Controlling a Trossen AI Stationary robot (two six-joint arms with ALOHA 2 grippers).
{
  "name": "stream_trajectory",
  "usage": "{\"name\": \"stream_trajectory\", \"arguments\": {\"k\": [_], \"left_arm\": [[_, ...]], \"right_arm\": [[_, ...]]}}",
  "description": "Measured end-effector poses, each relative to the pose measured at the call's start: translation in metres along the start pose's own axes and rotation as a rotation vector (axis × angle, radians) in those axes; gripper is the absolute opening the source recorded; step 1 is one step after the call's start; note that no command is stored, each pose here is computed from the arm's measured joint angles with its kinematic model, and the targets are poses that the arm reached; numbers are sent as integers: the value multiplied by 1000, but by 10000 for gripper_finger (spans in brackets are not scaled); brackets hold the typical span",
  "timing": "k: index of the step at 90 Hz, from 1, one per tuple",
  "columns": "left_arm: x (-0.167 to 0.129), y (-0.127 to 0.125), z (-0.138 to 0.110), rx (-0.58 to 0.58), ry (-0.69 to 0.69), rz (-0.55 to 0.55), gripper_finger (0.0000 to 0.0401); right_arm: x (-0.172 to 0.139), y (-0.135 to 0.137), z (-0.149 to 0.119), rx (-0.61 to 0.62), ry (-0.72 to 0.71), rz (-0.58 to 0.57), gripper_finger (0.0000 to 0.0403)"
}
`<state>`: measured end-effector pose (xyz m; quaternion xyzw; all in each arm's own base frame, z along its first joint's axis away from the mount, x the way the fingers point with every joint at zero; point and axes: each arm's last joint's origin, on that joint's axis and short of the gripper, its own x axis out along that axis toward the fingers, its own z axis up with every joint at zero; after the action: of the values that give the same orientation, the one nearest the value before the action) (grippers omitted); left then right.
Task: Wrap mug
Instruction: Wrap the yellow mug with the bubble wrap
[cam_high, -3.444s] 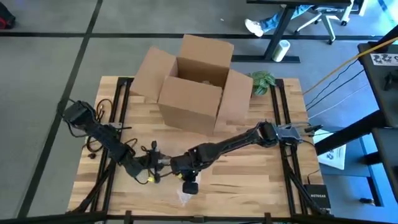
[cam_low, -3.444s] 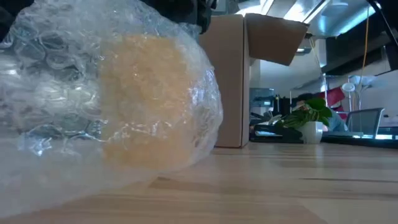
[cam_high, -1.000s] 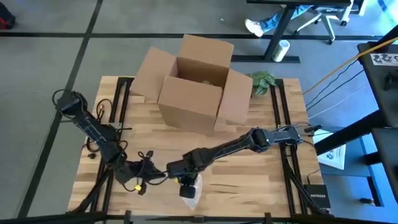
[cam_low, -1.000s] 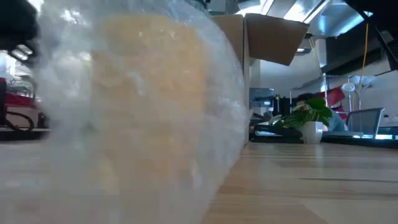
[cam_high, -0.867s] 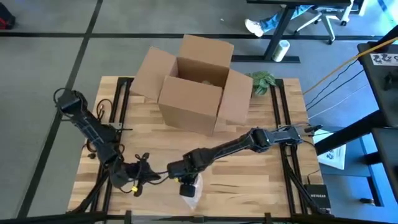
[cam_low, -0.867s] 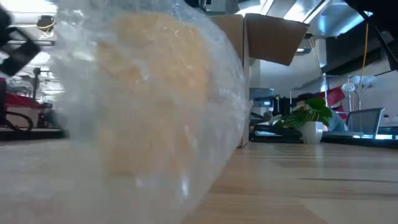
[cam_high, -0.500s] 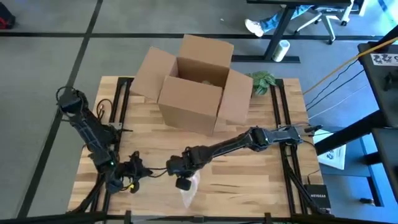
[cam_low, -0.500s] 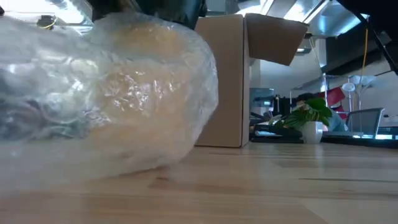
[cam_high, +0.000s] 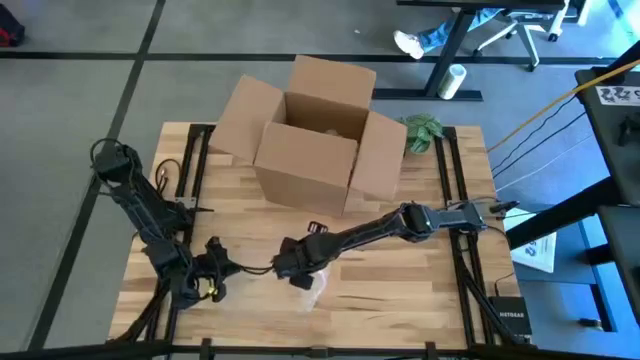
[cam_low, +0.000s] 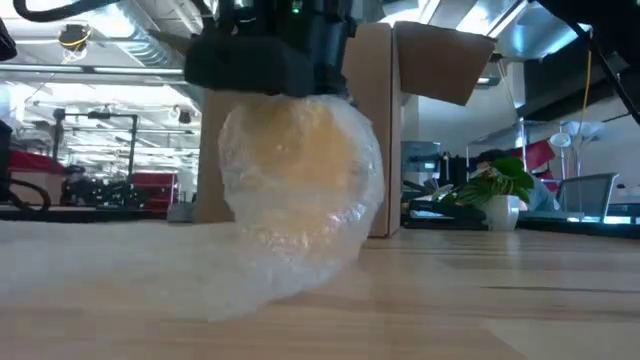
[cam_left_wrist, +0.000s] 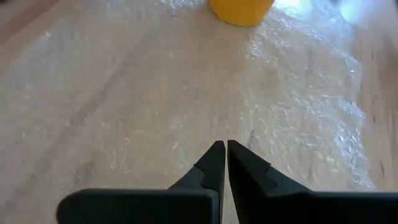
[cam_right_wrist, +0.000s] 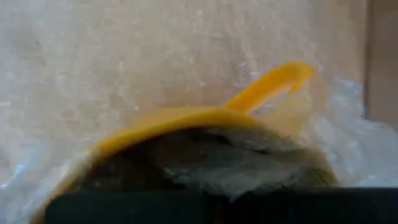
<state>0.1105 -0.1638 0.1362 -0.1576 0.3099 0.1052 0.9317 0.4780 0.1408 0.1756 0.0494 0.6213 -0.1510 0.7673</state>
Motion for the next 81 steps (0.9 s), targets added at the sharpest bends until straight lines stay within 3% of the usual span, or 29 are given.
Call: {"name": "stream_trajectory", "arguments": {"k": [26,42,54,81], "left_arm": [[-9,-3,-4,38,196,-100,0],[-13,-10,-6,56,229,-188,5],[-15,-16,-5,74,218,-246,27],[-15,-17,-5,36,231,-252,90]], "right_arm": [[0,3,2,-19,0,61,0],[0,4,3,-17,-9,69,0],[-1,5,4,-15,-19,87,0],[-1,6,4,-15,-14,103,0]]}}
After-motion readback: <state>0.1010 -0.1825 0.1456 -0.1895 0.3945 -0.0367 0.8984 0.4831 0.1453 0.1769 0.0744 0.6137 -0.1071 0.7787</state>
